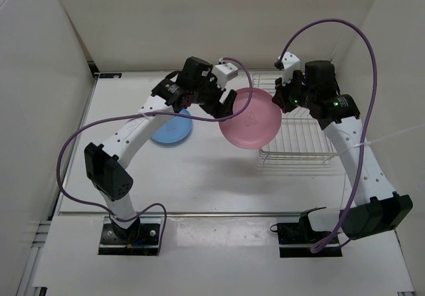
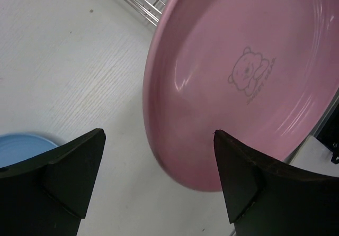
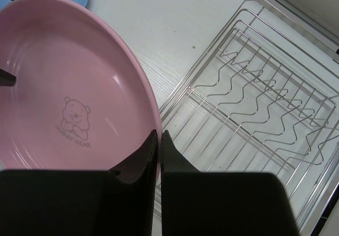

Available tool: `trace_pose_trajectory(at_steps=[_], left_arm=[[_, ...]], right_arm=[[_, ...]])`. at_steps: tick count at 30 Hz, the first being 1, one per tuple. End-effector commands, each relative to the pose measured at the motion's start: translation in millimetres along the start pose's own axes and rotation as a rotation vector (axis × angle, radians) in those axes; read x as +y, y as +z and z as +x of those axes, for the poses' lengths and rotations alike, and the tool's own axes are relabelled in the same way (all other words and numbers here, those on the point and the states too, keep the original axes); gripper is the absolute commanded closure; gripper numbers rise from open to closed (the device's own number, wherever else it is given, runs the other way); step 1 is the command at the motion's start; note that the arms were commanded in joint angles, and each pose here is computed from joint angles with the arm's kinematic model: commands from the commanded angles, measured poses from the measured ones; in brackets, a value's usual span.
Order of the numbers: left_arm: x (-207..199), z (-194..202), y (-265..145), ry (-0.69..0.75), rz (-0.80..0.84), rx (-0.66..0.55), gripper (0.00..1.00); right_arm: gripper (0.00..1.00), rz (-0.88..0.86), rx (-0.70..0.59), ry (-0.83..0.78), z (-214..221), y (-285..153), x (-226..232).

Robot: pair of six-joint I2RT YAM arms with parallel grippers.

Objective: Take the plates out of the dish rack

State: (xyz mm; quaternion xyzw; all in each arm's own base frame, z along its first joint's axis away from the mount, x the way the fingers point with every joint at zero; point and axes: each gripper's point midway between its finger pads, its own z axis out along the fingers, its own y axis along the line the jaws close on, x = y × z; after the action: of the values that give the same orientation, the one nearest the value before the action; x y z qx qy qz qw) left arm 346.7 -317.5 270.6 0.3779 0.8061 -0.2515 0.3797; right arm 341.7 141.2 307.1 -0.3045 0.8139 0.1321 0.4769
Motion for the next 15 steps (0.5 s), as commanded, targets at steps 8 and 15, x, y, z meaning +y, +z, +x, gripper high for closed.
trace_pose_trajectory(at_steps=[8, 15], left_arm=[[1, -23, -6, 0.002, -0.059, -0.053, 0.46], [9, -28, -1, -0.016, -0.099, -0.06, 0.77]], right_arm=[[1.0, 0.008, -0.1, -0.018, -29, -18, 1], [1.0, -0.022, -0.098, -0.017, -26, -20, 7]])
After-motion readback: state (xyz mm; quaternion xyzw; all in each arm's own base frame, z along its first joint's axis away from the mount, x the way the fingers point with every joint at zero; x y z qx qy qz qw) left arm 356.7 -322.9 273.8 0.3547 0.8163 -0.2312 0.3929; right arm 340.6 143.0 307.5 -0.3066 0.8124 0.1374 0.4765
